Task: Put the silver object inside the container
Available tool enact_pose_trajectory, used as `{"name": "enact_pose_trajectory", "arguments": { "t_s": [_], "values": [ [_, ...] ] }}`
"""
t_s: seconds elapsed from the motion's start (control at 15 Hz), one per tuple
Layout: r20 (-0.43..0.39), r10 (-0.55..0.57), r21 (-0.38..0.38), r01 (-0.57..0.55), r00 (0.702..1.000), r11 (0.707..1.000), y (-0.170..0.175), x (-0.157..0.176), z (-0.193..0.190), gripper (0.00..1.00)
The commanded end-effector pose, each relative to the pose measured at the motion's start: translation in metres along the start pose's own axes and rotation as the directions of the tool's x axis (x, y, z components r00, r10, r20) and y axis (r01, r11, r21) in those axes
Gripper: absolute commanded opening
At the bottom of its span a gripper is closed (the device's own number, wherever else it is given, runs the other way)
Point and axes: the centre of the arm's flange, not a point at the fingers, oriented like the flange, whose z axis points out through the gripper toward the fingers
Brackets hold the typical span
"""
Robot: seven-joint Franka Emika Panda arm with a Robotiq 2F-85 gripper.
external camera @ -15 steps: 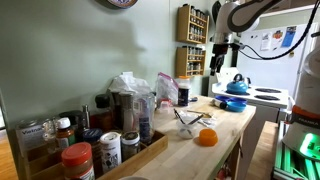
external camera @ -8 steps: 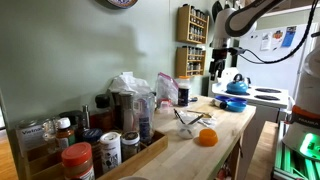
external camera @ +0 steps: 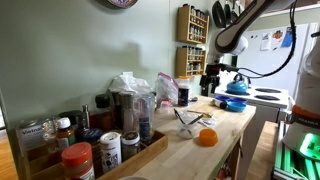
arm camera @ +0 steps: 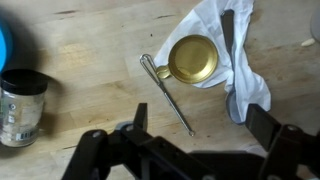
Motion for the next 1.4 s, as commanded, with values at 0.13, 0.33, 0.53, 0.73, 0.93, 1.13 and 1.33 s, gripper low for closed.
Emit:
{"name": "enact_pose_trajectory", "arguments": {
  "t_s": [0.13,0.33,0.53,0.73,0.93,1.13,1.33],
  "values": [
    [0.002,0.009,0.003,-0.009,1.0,1.0,0.001,0.003,0.003,1.0],
    [0.042,-0.103,-0.146,0.108,0.994,0.983,0.011,0.016,0.036,1.0],
    [0.103,-0.143,-0.156,0.158,0.984,0.975,0.011,0.024,0.066,1.0],
    [0.135,-0.134,0.016,0.133,0.982,0.991,0.0,0.027,0.08,1.0],
    [0.129,-0.128,-0.043,0.134,0.983,0.99,0.002,0.019,0.08,1.0],
    [0.133,-0.126,-0.038,0.132,0.983,0.991,0.001,0.022,0.084,1.0],
    [0.061,-0.154,-0.068,0.158,0.986,0.985,-0.003,0.024,0.085,1.0]
  ]
}}
